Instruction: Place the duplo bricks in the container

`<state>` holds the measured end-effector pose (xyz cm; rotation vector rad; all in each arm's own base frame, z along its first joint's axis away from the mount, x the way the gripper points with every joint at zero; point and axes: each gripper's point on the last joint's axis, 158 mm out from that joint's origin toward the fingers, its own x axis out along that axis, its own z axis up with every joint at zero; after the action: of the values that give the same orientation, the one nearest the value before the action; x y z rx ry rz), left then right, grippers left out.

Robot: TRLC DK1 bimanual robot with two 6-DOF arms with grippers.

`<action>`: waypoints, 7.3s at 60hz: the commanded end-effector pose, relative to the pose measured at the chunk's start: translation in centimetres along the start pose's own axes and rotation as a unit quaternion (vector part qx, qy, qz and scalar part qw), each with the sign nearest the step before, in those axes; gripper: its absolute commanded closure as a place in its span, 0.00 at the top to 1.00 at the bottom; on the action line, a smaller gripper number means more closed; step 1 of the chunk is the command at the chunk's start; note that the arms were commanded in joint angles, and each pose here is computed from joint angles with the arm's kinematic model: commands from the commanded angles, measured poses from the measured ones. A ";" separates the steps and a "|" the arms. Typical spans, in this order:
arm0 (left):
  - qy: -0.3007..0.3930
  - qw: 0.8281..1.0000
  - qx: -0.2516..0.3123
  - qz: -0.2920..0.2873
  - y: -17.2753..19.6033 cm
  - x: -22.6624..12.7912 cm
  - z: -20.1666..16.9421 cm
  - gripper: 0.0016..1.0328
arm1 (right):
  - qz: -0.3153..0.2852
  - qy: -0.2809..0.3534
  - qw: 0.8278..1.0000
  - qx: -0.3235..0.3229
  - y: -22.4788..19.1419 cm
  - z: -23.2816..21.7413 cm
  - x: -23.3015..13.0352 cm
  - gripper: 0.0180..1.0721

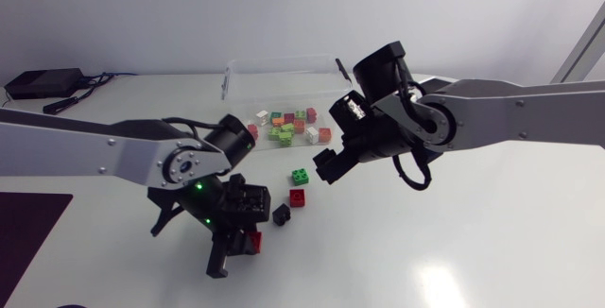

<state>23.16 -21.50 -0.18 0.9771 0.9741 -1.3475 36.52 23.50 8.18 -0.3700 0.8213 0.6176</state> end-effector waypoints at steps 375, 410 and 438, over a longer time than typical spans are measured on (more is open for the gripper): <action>-0.095 0.917 -0.311 0.232 11.9 -14.2 0.8 0.26 | 0.215 0.110 0.907 -0.346 7.1 -4.4 6.2 0.95; -0.211 0.874 -0.306 0.312 19.1 -22.2 2.6 0.26 | 0.231 0.191 0.879 -0.371 7.3 -5.9 9.9 0.72; -0.254 0.846 -0.330 0.331 25.0 -21.9 2.5 0.26 | 0.226 0.220 0.873 -0.371 7.6 -7.8 10.8 0.26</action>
<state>46.67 -17.04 20.91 0.3582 0.5482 -0.5555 33.98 29.67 -4.25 -1.0486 1.0500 1.3118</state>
